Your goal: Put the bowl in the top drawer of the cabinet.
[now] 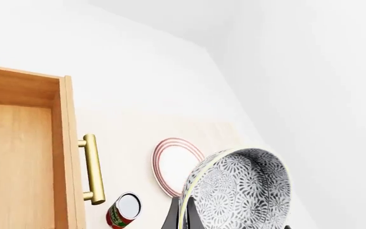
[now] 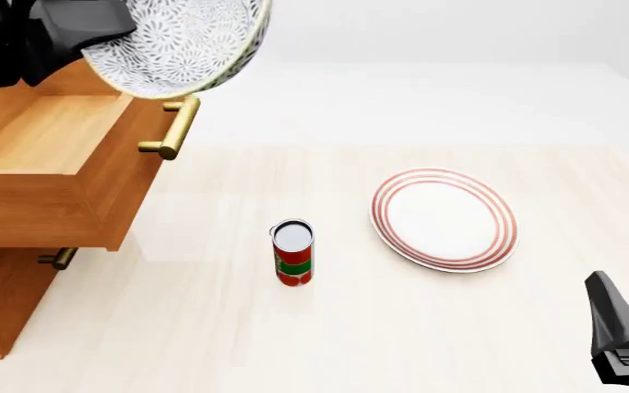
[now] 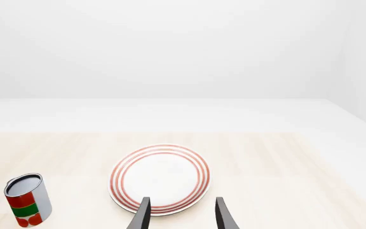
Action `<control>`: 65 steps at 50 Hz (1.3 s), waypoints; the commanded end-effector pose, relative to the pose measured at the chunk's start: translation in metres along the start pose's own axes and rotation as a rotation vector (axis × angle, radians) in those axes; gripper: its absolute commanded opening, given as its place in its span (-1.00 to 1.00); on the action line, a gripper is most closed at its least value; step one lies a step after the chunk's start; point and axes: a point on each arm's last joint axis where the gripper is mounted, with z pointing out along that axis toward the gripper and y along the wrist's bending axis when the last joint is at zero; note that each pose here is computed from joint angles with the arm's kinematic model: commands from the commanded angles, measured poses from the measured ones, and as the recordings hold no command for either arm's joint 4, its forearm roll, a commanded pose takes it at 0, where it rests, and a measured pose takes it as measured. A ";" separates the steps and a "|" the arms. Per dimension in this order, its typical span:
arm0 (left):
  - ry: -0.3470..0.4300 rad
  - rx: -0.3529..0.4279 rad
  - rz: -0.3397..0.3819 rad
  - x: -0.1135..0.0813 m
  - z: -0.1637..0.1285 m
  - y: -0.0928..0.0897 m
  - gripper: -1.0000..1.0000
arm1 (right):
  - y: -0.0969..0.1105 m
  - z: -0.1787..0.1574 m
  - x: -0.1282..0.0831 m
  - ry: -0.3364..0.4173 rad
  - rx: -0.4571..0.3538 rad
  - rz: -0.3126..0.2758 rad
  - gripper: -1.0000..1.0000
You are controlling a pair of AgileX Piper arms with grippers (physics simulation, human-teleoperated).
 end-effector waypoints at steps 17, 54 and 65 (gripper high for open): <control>-0.104 -0.123 -0.045 -0.018 -0.018 0.020 -1.00 | 0.000 0.000 0.000 0.000 0.000 0.000 1.00; -0.173 -0.292 -0.070 -0.044 -0.011 0.046 -1.00 | 0.000 0.000 0.000 0.000 0.000 0.000 1.00; -0.199 -0.350 -0.075 -0.051 -0.013 0.055 -1.00 | 0.000 0.000 0.000 0.000 0.000 0.000 1.00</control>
